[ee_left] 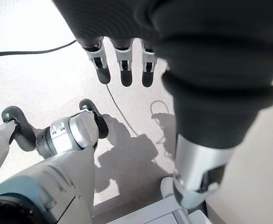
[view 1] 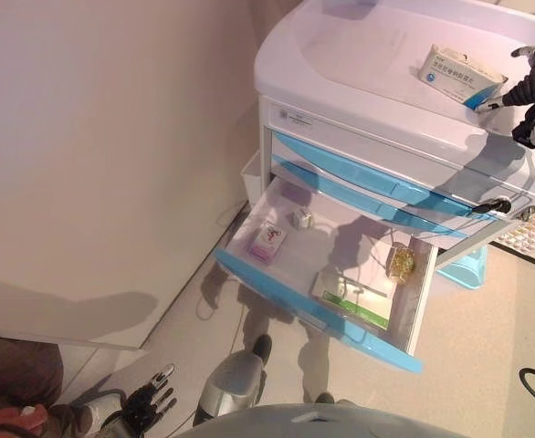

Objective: Open the drawer and pick up the medicine

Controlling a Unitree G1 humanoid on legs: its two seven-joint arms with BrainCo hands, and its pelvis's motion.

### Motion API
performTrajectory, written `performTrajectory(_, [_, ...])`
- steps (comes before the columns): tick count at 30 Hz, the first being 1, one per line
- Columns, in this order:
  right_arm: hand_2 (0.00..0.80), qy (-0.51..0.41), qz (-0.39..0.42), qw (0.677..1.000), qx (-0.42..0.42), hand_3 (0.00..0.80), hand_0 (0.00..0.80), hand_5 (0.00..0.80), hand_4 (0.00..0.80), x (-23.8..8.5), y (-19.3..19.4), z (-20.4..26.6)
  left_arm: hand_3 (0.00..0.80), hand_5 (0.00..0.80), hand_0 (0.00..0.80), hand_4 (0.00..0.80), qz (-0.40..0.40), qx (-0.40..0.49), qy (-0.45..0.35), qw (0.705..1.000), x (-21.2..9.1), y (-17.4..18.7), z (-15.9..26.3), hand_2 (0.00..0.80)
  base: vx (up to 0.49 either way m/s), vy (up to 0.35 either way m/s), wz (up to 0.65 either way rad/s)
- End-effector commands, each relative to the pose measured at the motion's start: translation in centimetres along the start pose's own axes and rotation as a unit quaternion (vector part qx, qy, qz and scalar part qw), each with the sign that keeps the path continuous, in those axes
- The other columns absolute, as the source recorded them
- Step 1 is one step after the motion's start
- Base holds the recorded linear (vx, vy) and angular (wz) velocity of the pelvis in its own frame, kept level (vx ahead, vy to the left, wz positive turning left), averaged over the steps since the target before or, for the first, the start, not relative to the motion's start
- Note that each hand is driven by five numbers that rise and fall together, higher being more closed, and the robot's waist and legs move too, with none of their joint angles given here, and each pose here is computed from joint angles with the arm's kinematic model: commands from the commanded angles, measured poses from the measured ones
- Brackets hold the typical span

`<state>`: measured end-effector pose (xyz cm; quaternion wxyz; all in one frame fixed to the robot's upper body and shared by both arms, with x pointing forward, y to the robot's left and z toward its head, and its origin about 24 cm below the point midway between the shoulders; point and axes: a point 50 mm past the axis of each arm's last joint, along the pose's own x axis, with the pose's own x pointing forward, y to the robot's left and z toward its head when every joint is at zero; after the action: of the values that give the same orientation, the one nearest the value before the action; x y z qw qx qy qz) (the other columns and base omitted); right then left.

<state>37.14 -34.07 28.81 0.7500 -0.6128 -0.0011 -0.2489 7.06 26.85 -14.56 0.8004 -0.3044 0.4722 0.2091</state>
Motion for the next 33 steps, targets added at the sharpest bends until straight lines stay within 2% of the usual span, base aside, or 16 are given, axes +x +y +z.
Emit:
performTrajectory(1, [0.000,-0.053,-0.138,0.989,-0.010,0.000,0.000,0.000,0.000,0.2,-6.9,2.6,0.000,0.000,0.000,0.000,-0.013,0.053,-0.026,0.998,-1.0,1.2,1.1,0.000,-0.016,-0.013,-0.07])
performTrajectory(4, [0.000,-0.090,-0.190,0.978,0.010,0.000,0.000,0.000,0.000,-0.4,-9.2,4.3,0.000,0.000,0.000,0.000,-0.026,0.074,-0.038,0.996,-1.1,0.9,1.4,0.000,-0.012,-0.012,-0.08])
performTrajectory(8, [0.000,-0.154,-0.239,0.958,0.042,0.000,0.000,0.000,0.000,-1.9,-12.3,7.0,0.000,0.000,0.000,0.000,-0.064,0.156,-0.062,0.984,-1.2,0.0,2.3,0.000,-0.019,-0.014,-0.16])
performTrajectory(11, [0.000,-0.201,-0.234,0.949,0.070,0.000,0.000,0.000,0.000,-3.6,-13.5,8.8,0.000,0.000,0.000,0.000,-0.076,0.234,-0.062,0.967,-1.1,-1.0,2.7,0.000,-0.018,-0.017,-0.18])
performTrajectory(13, [0.000,-0.234,-0.203,0.946,0.095,0.000,0.000,0.000,0.000,-5.4,-13.1,10.1,0.000,0.000,0.000,0.000,-0.062,0.299,-0.055,0.951,-0.8,-1.9,3.1,0.000,-0.030,0.003,-0.33])
performTrajectory(16, [0.000,-0.250,-0.187,0.944,0.103,0.000,0.000,0.000,0.000,-6.4,-12.6,10.2,0.000,0.000,0.000,0.000,-0.049,0.332,-0.055,0.940,-0.7,-2.0,3.5,0.000,-0.030,0.006,-0.41])
performTrajectory(18, [0.000,-0.260,-0.134,0.947,0.132,0.000,0.000,0.000,0.000,-8.0,-11.0,9.2,0.000,0.000,0.000,0.000,-0.005,0.417,-0.048,0.908,-0.4,-2.2,4.5,0.000,-0.052,-0.003,-0.28])
performTrajectory(24, [0.000,-0.204,0.008,0.956,0.209,0.000,0.000,0.000,0.000,-9.3,-6.3,4.5,0.000,0.000,0.000,0.000,0.037,0.515,0.000,0.857,0.2,-2.6,5.6,0.000,-0.059,-0.041,-0.59])
performTrajectory(29, [0.000,-0.136,0.153,0.956,0.209,0.000,0.000,0.000,0.000,-11.7,-1.2,-0.1,0.000,0.000,0.000,0.000,0.056,0.566,0.014,0.822,1.0,-3.4,5.7,0.000,-0.012,-0.088,-0.43])
performTrajectory(33, [0.000,-0.098,0.299,0.937,0.153,0.000,0.000,0.000,0.000,-15.2,3.5,-2.7,0.000,0.000,0.000,0.000,0.061,0.583,-0.004,0.810,1.5,-4.6,5.7,0.000,-0.032,-0.112,-0.41])
